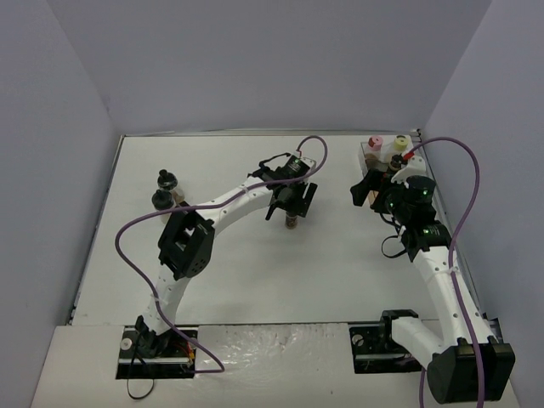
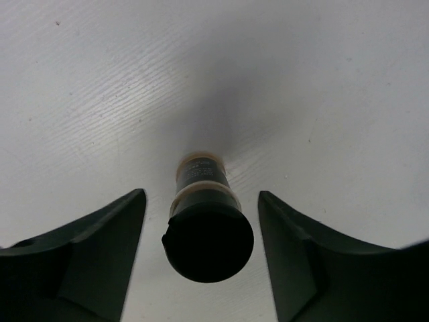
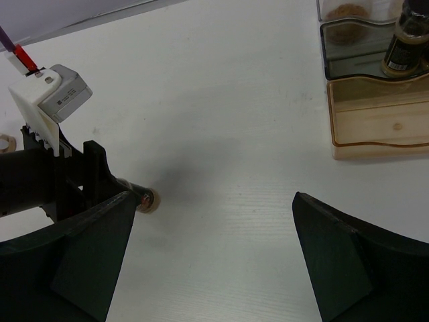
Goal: Organize the condiment bottles
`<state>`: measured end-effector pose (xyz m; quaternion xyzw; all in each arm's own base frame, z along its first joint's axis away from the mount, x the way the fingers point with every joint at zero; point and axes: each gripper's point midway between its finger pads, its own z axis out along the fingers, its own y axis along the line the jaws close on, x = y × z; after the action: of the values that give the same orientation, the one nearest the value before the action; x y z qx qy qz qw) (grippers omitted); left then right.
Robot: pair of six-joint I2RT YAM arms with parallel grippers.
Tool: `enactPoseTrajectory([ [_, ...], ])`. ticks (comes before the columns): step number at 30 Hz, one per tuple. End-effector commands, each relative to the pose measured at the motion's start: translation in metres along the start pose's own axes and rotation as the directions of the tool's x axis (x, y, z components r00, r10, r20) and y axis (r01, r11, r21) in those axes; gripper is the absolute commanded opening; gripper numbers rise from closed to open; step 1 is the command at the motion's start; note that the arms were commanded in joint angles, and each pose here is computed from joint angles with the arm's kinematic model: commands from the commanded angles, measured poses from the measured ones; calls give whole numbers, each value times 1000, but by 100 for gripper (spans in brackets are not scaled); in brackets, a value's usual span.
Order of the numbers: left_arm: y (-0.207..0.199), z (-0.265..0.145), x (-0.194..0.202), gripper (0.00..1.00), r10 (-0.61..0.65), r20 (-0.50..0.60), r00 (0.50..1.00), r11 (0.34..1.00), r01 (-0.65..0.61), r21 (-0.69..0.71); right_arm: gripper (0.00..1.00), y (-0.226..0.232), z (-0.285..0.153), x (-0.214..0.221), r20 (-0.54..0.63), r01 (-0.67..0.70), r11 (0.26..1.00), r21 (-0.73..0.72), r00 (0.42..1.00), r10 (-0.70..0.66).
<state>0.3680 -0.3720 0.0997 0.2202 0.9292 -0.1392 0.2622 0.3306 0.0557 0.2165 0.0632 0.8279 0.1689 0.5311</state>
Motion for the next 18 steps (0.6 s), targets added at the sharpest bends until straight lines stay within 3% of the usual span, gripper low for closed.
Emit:
enactPoseTrajectory([
  [1, -9, -58, -48, 77, -5, 166, 986, 1000, 2, 17, 100, 12, -4, -17, 64, 41, 998, -40, 997, -38],
  [5, -9, -93, -64, 92, -17, 241, 970, 1000, 11, 23, 100, 20, -3, -16, 60, 60, 996, -68, 997, -56],
  [8, 5, -124, -76, 97, -38, 312, 949, 999, 43, -7, 100, 28, -1, -15, 51, 76, 993, -94, 996, -71],
  [13, 59, -178, -68, 97, -97, 405, 909, 981, 156, -114, 100, 55, 7, -7, 34, 130, 978, -161, 991, -126],
  [18, 116, -218, -25, 97, -169, 462, 871, 946, 275, -173, 100, 106, 24, 23, -10, 266, 932, -246, 961, -277],
])
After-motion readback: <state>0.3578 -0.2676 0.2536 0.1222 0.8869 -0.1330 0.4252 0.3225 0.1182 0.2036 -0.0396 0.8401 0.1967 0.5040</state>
